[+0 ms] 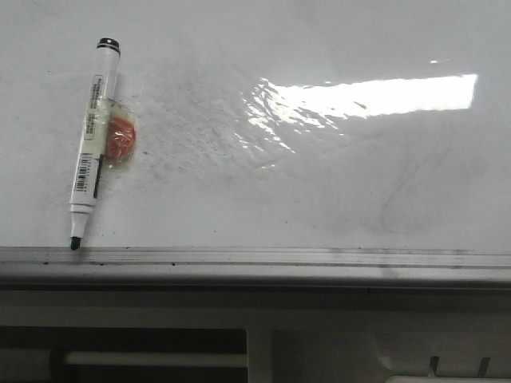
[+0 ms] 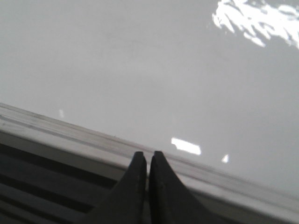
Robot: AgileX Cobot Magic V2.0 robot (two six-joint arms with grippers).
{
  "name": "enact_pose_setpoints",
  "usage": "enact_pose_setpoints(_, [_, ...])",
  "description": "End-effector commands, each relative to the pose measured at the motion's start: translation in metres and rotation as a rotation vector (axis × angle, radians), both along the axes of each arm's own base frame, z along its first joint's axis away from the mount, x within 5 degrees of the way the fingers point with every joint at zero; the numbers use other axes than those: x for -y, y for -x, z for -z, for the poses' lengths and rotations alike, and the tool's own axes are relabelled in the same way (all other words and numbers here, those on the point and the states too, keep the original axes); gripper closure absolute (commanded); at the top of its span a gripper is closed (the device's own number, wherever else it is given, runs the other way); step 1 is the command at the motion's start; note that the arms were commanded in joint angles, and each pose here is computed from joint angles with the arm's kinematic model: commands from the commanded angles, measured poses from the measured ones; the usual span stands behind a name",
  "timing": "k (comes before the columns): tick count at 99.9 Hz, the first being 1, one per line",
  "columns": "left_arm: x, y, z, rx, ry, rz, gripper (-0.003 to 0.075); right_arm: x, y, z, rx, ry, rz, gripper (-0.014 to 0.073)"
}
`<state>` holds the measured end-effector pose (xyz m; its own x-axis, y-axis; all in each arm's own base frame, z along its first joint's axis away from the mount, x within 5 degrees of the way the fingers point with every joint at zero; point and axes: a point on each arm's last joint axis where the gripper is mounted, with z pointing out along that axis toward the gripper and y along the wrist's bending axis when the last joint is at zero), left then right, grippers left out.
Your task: Write number 8 on whiteboard
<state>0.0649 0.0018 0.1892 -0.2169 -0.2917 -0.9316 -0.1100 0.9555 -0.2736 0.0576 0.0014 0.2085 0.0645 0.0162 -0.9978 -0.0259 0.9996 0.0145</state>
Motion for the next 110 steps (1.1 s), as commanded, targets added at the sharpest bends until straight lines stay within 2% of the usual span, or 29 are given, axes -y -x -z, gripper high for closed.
enact_pose_setpoints(1, [-0.002, -0.003, 0.002, 0.091, 0.193, -0.058, 0.0741, 0.003, 0.000, -0.011, 0.148, -0.161, 0.018, 0.0658])
enact_pose_setpoints(9, [-0.003, -0.004, -0.002, 0.146, 0.396, -0.103, 0.0741, 0.006, 0.001, -0.014, 0.182, -0.282, 0.029, 0.0658])
enact_pose_setpoints(15, [-0.002, -0.004, -0.002, 0.147, 0.564, -0.122, 0.0741, 0.007, 0.001, -0.014, 0.181, -0.335, 0.031, 0.0658])
enact_pose_setpoints(24, [0.004, -0.003, 0.002, 0.087, 0.686, -0.098, 0.0741, 0.008, 0.001, -0.016, 0.176, -0.399, 0.030, 0.0658])
enact_pose_setpoints(29, [0.008, -0.003, 0.004, 0.042, 0.690, -0.063, 0.0741, 0.008, 0.002, -0.021, 0.185, -0.417, 0.025, 0.0658])
enact_pose_setpoints(38, [0.016, -0.001, -0.002, -0.012, 0.585, 0.035, 0.0741, 0.004, 0.004, -0.035, 0.152, -0.415, -0.011, 0.0658])
enact_pose_setpoints(43, [0.020, 0.000, -0.015, 0.000, 0.505, 0.104, 0.0741, 0.001, 0.007, -0.046, 0.117, -0.395, -0.042, 0.0658])
enact_pose_setpoints(62, [0.030, 0.007, -0.082, 0.175, 0.187, 0.319, 0.0741, -0.006, 0.010, -0.082, -0.110, -0.121, -0.064, 0.0658])
enact_pose_setpoints(66, [0.032, 0.009, -0.093, 0.195, 0.160, 0.355, 0.0741, -0.005, 0.008, -0.086, -0.168, -0.082, -0.057, 0.0658])
enact_pose_setpoints(73, [0.036, 0.011, -0.107, 0.216, 0.130, 0.427, 0.0741, -0.006, 0.006, -0.098, -0.223, -0.070, -0.061, 0.0658])
enact_pose_setpoints(78, [0.039, 0.013, -0.112, 0.216, 0.100, 0.497, 0.0741, -0.007, 0.006, -0.107, -0.216, -0.068, -0.074, 0.0658])
enact_pose_setpoints(92, [0.050, 0.009, -0.112, 0.141, 0.014, 0.670, 0.0741, -0.008, 0.009, -0.120, -0.194, -0.064, -0.103, 0.0658])
enact_pose_setpoints(101, [0.056, -0.001, -0.107, 0.078, -0.037, 0.728, 0.0740, -0.008, 0.010, -0.120, -0.208, -0.063, -0.105, 0.0654])
enact_pose_setpoints(110, [0.065, -0.015, -0.100, 0.001, -0.037, 0.760, 0.0713, -0.008, 0.010, -0.120, -0.218, -0.060, -0.107, 0.0595])
